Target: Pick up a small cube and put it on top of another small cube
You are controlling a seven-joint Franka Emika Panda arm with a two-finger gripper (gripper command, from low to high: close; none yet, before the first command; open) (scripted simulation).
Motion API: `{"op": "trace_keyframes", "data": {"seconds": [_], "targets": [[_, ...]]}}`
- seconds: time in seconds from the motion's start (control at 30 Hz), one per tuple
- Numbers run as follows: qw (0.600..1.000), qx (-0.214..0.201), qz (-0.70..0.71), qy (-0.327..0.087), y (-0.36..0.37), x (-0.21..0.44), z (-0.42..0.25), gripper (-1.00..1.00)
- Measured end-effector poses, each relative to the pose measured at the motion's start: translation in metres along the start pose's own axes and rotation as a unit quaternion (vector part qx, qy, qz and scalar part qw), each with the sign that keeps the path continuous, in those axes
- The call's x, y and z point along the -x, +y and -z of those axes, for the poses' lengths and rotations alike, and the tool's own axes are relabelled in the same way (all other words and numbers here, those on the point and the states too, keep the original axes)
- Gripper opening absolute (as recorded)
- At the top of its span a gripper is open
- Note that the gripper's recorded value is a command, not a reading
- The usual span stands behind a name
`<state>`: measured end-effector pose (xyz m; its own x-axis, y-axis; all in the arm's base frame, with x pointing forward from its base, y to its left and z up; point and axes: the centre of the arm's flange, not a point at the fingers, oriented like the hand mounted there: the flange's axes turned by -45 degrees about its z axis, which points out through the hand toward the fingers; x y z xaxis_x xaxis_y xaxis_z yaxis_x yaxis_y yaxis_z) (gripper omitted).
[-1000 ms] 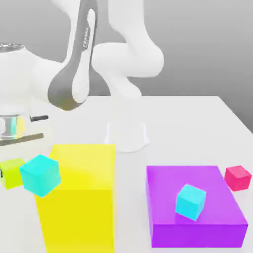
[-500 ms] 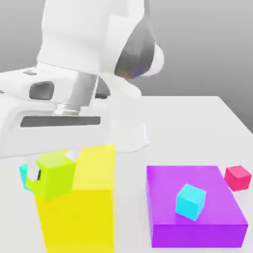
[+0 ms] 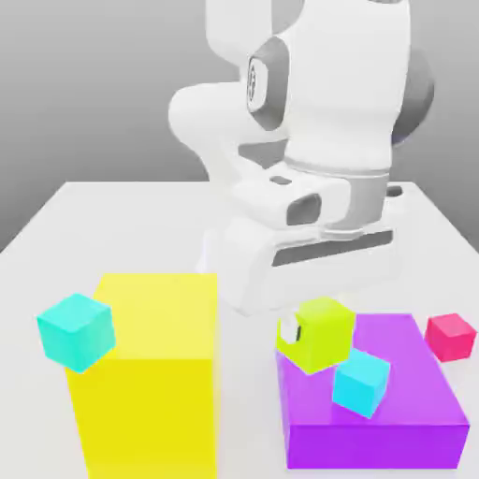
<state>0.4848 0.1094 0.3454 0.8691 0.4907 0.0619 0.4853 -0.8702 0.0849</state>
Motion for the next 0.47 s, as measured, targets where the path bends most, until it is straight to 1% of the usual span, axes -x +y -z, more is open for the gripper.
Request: {"op": "trace_keyframes", "data": {"seconds": [0.17,0.2,0.33,0.37,0.47], "targets": [[0.998,-0.031,-0.052,-0.022,-0.056,0.007,-0.007,-1.00],[0.997,-0.036,-0.068,-0.028,-0.058,0.014,-0.008,-1.00],[0.995,-0.040,-0.083,-0.034,-0.063,0.023,-0.058,-1.00],[0.995,-0.041,-0.083,-0.034,-0.065,0.025,-0.069,1.00],[0.995,-0.041,-0.082,-0.034,-0.065,0.025,-0.069,1.00]]}}
